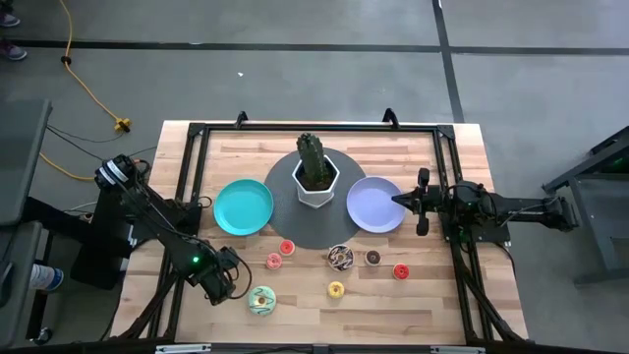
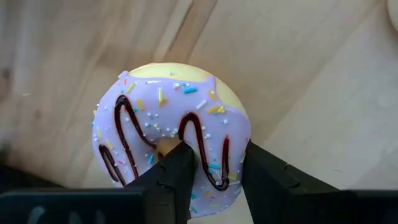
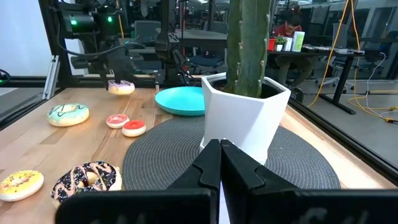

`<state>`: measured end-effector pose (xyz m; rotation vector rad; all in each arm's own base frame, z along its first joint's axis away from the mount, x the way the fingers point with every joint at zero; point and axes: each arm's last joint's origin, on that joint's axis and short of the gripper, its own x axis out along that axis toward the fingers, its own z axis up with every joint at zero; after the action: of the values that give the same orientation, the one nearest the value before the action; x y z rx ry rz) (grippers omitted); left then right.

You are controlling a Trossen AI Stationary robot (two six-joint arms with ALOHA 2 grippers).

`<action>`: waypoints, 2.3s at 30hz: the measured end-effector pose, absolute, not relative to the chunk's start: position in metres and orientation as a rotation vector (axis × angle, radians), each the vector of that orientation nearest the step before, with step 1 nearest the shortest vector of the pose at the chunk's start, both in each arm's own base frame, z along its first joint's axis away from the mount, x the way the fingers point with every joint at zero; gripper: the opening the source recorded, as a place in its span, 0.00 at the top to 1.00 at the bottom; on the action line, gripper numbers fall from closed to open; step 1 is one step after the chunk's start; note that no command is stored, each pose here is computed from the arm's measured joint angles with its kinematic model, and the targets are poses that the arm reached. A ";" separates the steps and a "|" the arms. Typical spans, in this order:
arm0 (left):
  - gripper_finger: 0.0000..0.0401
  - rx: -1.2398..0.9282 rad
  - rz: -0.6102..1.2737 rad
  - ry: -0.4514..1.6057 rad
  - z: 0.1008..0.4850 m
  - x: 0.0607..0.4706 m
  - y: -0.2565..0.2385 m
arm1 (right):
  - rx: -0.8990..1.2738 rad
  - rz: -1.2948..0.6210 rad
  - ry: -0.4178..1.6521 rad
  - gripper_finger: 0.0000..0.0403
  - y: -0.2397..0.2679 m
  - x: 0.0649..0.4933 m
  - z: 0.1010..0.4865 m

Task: Pick & Place donuts
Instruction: Put the big purple donut on the green plate

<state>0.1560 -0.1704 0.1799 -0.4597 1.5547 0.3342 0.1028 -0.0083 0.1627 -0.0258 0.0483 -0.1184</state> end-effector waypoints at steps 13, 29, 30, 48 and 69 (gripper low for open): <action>0.71 -0.185 0.140 1.509 0.215 0.193 -0.145 | -0.026 -0.118 0.049 1.00 -0.008 0.103 0.163; 0.71 0.146 0.119 1.454 0.226 0.227 -0.084 | -0.026 -0.118 0.048 1.00 -0.008 0.103 0.163; 0.71 0.161 0.127 1.455 0.226 0.228 -0.081 | -0.026 -0.118 0.048 1.00 -0.008 0.103 0.163; 0.71 -0.182 0.549 1.434 0.226 0.241 -0.008 | -0.026 -0.118 0.048 1.00 -0.008 0.103 0.163; 0.71 -0.726 0.954 1.377 0.190 0.221 0.052 | -0.026 -0.118 0.048 1.00 -0.008 0.103 0.163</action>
<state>0.2213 0.0520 0.1901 -0.7256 1.3767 0.9545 0.1028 -0.0083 0.1628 -0.0258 0.0479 -0.1180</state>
